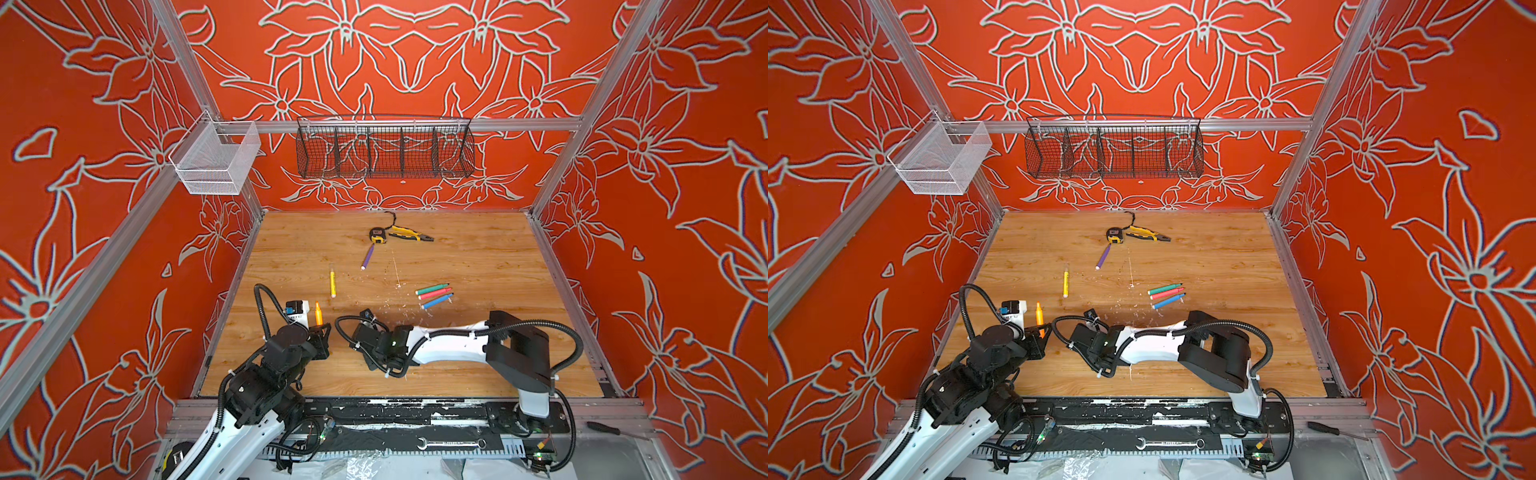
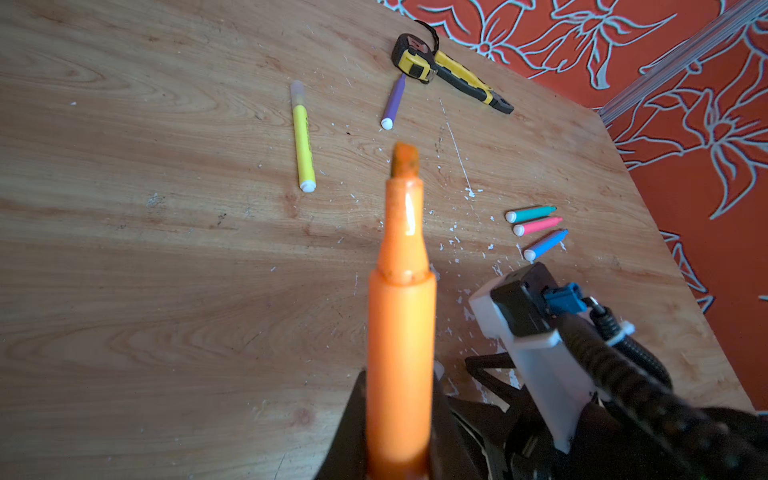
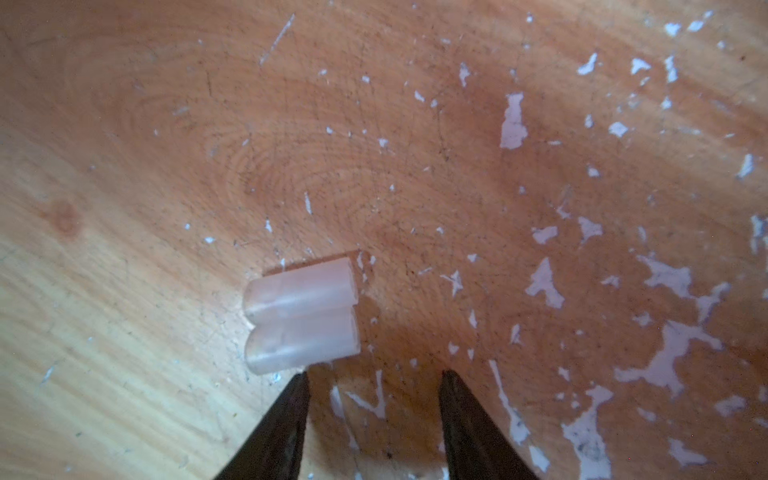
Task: Insert the pens into the pen caps
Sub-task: 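Lower the right gripper and close it on a translucent cap, then lift the cap with the right gripper while the left gripper raises the orange highlighter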
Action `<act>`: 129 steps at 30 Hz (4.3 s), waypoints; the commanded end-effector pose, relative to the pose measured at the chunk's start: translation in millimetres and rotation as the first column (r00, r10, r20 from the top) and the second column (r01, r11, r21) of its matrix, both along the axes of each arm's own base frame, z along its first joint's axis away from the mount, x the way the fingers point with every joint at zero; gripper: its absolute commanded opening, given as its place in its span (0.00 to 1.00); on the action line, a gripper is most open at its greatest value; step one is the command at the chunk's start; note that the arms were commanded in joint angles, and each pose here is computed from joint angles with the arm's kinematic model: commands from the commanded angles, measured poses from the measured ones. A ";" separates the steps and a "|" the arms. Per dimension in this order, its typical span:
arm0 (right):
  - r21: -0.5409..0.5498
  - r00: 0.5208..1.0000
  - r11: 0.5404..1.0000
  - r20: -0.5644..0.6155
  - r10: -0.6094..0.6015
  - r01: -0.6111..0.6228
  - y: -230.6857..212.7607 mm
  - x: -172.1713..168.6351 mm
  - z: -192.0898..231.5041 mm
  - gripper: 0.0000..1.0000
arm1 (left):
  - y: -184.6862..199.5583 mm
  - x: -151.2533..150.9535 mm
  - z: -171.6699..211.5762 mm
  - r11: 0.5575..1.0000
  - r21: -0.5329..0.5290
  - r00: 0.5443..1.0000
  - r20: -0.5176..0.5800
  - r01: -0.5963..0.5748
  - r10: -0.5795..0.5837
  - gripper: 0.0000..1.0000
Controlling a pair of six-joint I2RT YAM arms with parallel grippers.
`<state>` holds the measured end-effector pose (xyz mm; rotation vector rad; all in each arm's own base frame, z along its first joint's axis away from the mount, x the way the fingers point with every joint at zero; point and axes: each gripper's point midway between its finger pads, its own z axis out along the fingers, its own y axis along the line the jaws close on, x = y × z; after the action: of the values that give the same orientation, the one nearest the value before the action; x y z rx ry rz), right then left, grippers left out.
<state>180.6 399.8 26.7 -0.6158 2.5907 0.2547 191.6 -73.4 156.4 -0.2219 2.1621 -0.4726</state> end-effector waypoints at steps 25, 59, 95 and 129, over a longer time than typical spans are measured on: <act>-0.129 0.979 0.988 0.198 -0.054 0.080 17.1 13.1 12.2 0.75 | 19.5 14.1 -12.9 0.985 0.114 0.988 -0.069 -0.131 0.140 0.00; -0.099 0.965 0.976 0.200 -0.171 0.193 -46.7 14.5 -0.8 0.53 | 20.0 12.0 -12.2 0.986 0.100 0.989 -0.054 -0.132 0.138 0.00; -0.088 0.984 0.981 0.051 -0.169 0.173 -29.9 20.2 -27.7 0.19 | 18.1 12.4 -12.0 0.988 0.096 0.991 -0.049 -0.121 0.126 0.00; 0.659 0.741 0.748 0.462 -0.487 0.081 -244.8 56.7 305.8 0.00 | -153.6 44.1 151.4 0.849 -0.102 0.834 0.278 0.519 -0.476 0.00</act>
<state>234.8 165.3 337.0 0.0292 1.8317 0.7093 239.9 -199.8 282.4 0.1644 2.0285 -0.8841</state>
